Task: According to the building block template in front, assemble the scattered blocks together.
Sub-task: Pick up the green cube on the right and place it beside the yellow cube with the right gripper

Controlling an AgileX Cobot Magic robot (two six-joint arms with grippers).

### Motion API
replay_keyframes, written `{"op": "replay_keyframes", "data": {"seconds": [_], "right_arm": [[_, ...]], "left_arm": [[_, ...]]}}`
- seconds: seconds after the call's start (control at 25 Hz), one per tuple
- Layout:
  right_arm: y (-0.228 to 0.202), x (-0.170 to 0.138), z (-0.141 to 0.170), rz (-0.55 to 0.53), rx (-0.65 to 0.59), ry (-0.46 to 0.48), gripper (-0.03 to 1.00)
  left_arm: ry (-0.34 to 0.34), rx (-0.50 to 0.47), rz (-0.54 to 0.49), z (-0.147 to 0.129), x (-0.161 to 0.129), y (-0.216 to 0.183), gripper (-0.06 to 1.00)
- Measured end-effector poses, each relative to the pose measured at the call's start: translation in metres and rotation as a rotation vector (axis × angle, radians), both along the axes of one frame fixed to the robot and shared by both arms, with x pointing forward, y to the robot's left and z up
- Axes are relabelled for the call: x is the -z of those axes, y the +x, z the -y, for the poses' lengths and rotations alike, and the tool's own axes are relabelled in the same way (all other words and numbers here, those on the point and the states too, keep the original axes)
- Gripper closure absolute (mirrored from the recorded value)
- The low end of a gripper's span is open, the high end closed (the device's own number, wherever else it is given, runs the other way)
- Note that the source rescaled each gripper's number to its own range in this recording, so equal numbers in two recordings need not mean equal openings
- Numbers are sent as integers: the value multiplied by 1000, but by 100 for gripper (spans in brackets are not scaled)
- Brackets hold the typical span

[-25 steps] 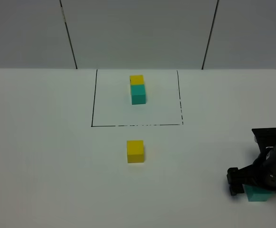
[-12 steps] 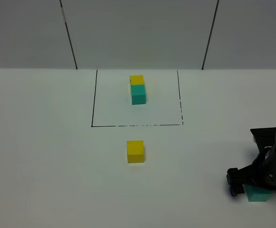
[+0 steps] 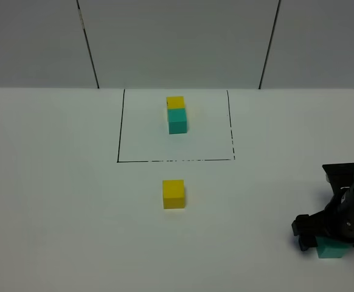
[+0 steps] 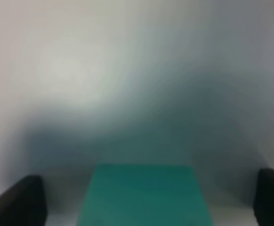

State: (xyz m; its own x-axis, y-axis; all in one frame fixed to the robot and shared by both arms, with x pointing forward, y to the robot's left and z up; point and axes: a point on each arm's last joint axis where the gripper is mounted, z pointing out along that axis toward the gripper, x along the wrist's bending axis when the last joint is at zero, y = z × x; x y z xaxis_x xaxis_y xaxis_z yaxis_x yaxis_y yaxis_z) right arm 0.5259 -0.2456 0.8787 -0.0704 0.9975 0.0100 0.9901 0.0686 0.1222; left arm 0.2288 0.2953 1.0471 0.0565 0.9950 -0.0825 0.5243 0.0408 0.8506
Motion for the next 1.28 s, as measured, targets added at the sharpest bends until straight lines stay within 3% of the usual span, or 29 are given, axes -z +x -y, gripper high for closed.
{"op": "replay_keyframes", "data": {"seconds": [0.68,0.76,0.88,1.04,1.28], "right_arm": [[-2,0,0,-39,6,-3,26],[-4,0,0,-52,6,-5,34],[-5,0,1,-68,6,-8,55],[-6,0,1,-80,7,-10,97],[-5,0,1,-80,-2,-11,96]], "left_arm": [[0,0,0,0,0,0,30],[0,0,0,0,0,0,30],[0,0,0,0,0,0,30],[0,0,0,0,0,0,30],[0,0,0,0,0,0,30]]}}
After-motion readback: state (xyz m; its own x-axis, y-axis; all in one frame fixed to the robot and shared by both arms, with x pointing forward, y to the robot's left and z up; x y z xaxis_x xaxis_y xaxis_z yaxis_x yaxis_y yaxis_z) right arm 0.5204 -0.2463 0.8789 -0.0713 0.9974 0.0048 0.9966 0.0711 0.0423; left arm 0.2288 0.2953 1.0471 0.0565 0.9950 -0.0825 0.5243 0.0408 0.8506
